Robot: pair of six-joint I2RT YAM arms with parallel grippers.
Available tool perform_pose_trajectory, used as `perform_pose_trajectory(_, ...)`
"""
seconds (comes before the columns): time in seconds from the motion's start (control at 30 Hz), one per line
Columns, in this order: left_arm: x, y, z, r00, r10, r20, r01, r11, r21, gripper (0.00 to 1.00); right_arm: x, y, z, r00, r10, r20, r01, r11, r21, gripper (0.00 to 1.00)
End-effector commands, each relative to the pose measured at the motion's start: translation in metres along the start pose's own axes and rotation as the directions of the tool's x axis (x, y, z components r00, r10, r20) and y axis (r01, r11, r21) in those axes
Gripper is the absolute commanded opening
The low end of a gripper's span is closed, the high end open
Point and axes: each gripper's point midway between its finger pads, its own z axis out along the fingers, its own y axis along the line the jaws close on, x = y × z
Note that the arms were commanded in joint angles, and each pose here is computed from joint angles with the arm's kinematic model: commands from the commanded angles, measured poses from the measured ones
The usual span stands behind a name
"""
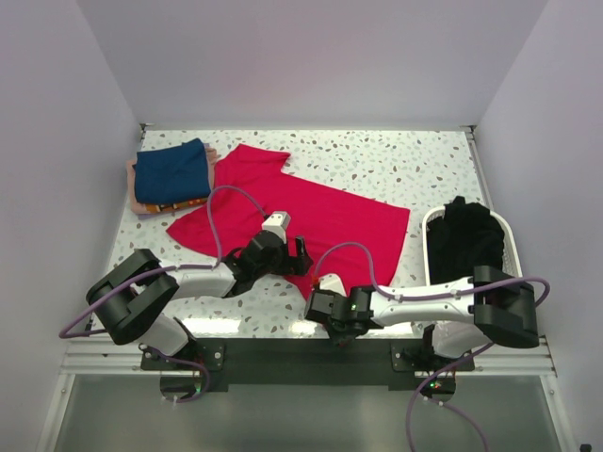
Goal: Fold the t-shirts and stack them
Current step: Fold the tshirt
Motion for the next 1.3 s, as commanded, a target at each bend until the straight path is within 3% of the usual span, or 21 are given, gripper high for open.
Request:
perform_pose_trajectory(0.0,0.061,0.043,-0.009,0.979,-0.004,-0.205,-0.024,0.99,-0.136,0.98,0.007,0.0,0.0,1.0,0.023,-0.007,-0.022,1.0,0.016,0.29)
perform_pose_trajectory(0.23,0.051,0.038,-0.009,0.982,0.009,-0.187,-0.034,0.991,-0.13,0.98,0.003,-0.009,-0.014,1.0,0.025,0.014,-0.026,0.998,0.055,0.0)
perform_pose_trajectory(0.43,0.036,0.033,-0.009,0.986,0.038,-0.161,-0.06,0.989,-0.132,0.98,-0.023,-0.024,-0.055,0.988,0.077,0.131,-0.085,0.995,0.057,0.0)
perform_pose_trajectory(0.67,0.021,0.021,-0.014,0.988,0.072,-0.136,-0.085,0.992,-0.093,0.98,-0.053,-0.055,-0.073,0.964,0.177,0.2,-0.187,0.982,0.032,0.0)
perform_pose_trajectory(0.93,0.011,0.025,-0.019,0.984,0.132,-0.12,-0.145,0.983,-0.112,0.99,-0.075,-0.103,-0.072,0.953,0.194,0.233,-0.224,0.968,0.11,0.0)
perform_pose_trajectory(1.27,0.009,0.027,-0.02,0.985,0.129,-0.112,-0.143,0.982,-0.126,0.99,-0.078,-0.139,-0.056,0.958,0.224,0.179,-0.261,0.941,0.217,0.0)
